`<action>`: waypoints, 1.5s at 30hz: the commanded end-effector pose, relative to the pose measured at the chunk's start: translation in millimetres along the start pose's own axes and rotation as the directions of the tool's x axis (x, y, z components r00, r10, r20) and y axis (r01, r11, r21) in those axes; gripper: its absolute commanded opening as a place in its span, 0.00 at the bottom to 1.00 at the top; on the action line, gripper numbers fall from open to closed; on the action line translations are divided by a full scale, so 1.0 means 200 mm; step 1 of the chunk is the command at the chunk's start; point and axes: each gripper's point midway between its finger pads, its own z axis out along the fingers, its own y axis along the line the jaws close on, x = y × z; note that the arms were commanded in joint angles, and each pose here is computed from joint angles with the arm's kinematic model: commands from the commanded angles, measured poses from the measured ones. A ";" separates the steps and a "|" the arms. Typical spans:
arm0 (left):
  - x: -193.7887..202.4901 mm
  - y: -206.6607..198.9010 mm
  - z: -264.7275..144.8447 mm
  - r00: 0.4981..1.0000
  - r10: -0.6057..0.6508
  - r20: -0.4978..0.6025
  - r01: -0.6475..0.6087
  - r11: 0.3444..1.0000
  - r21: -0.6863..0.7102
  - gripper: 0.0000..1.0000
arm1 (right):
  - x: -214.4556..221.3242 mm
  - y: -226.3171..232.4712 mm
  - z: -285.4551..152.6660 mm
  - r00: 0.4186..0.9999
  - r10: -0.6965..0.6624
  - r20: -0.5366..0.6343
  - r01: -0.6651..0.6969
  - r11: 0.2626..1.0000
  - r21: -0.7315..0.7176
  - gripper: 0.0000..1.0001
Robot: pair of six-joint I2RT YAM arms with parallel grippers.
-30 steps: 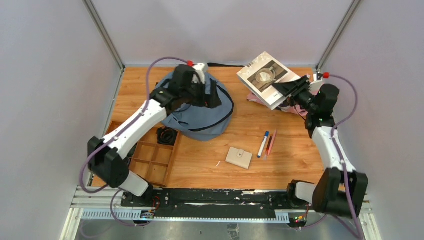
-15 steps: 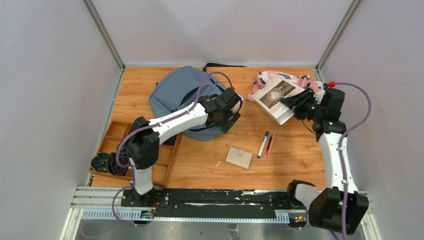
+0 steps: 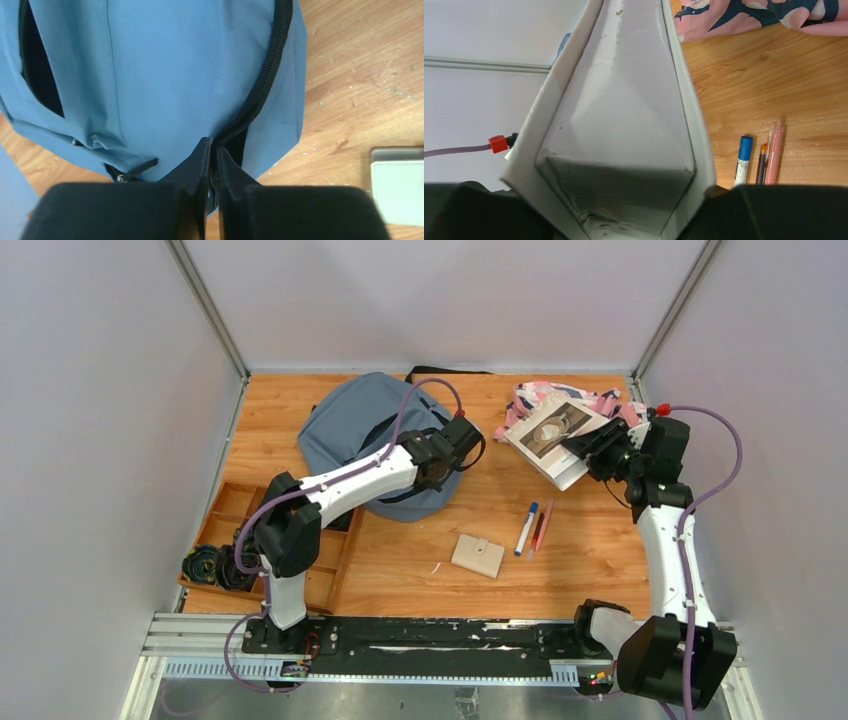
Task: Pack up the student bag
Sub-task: Place the book in the student bag.
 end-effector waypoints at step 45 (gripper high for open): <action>-0.60 0.69 -0.78 0.548 -0.800 0.245 0.414 0.514 0.751 0.00 | 0.80 0.59 0.48 0.901 -0.110 -0.420 -0.122 0.864 -0.489 0.03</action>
